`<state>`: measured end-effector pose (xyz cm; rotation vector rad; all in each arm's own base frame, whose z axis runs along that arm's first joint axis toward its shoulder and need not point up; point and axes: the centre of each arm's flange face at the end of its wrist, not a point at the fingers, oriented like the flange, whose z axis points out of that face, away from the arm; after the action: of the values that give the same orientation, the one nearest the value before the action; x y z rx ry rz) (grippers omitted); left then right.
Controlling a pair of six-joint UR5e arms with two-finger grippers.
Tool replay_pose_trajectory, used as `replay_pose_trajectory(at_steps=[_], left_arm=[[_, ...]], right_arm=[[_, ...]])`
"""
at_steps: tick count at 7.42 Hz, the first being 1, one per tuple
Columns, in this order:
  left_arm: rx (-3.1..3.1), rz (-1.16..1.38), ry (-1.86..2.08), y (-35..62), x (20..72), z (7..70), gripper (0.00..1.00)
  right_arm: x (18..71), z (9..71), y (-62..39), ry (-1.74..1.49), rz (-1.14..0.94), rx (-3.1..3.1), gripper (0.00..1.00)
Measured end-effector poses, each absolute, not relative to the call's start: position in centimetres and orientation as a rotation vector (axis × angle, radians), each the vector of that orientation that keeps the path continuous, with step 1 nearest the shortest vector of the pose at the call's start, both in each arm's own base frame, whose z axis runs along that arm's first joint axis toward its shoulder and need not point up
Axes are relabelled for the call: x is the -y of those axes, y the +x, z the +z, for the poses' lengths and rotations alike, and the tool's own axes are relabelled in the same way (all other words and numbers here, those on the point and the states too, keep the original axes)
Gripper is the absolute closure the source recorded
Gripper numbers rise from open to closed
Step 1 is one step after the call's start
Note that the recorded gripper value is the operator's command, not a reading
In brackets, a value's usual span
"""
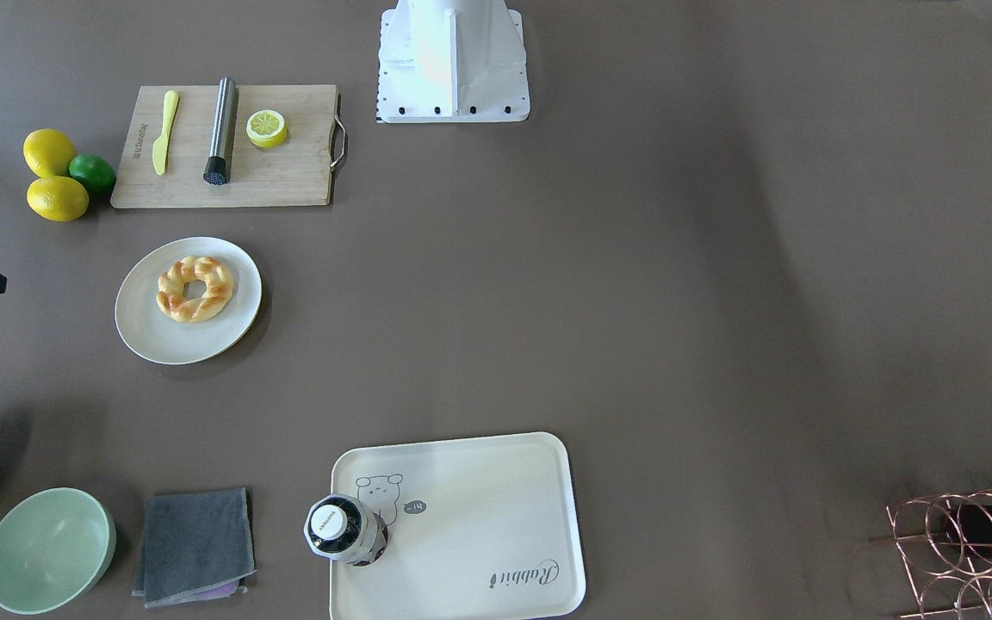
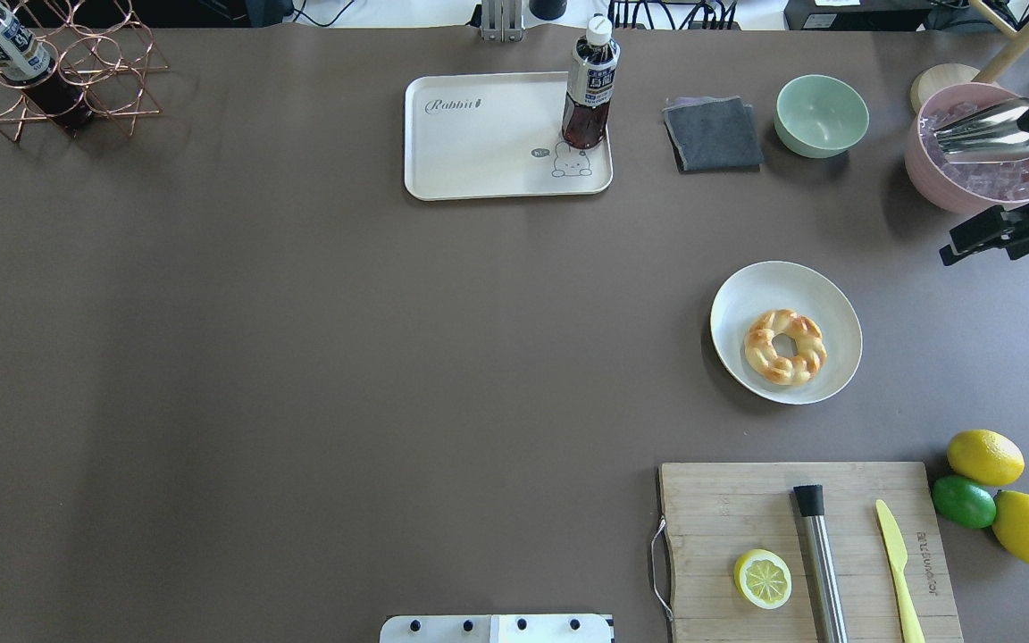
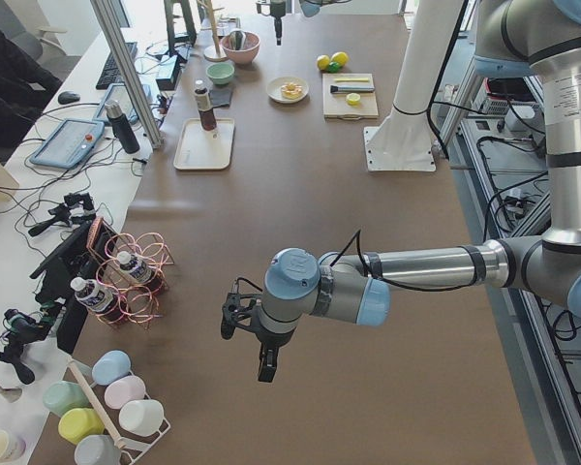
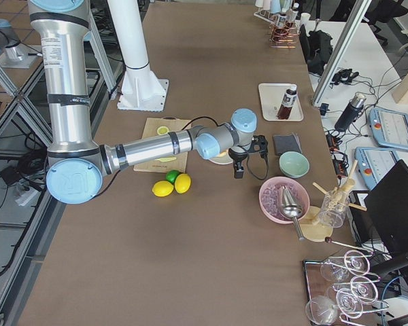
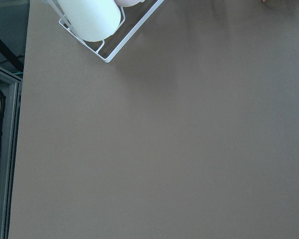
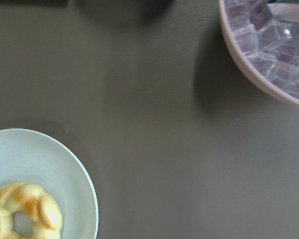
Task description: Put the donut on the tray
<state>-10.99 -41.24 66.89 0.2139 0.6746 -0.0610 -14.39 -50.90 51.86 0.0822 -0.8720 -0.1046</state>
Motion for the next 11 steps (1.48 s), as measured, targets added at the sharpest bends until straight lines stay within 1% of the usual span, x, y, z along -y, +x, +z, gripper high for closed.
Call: replay_pose_trajectory(at_steps=[1,5,6,7,8,9,10,11], left_arm=[[-0.704,-0.069,0.208,-10.8,41.2,66.9,0.02],[-0.735,-0.086,0.197,-10.5,41.1,67.0,0.02],[-0.736,-0.092,0.196,-10.5,41.1,66.9,0.02],[-0.737,-0.096,0.197,-10.5,41.2,66.8,0.02],[-0.738,-0.098,0.196,-10.5,41.3,66.8,0.02],[-0.738,-0.098,0.197,-10.5,41.4,66.7,0.02],[-0.738,-0.097,0.199,-10.6,41.6,66.6,0.02],[-0.738,-0.097,0.2,-10.6,41.7,66.6,0.02]], right_arm=[[50.7,51.7,-17.4,0.093,-0.118,0.904,0.0],[48.9,55.0,-25.5,0.111,-0.179,0.961,0.0],[48.7,54.8,-27.1,0.108,-0.175,0.958,0.07],[48.5,54.5,-28.3,0.1,-0.162,0.956,0.46],[48.3,54.3,-29.1,0.096,-0.155,0.952,0.72],[48.2,54.2,-29.4,0.096,-0.151,0.95,0.92],[48.1,54.0,-29.5,0.1,-0.151,0.951,1.0],[48.1,53.6,-29.4,0.105,-0.152,0.955,1.0]])
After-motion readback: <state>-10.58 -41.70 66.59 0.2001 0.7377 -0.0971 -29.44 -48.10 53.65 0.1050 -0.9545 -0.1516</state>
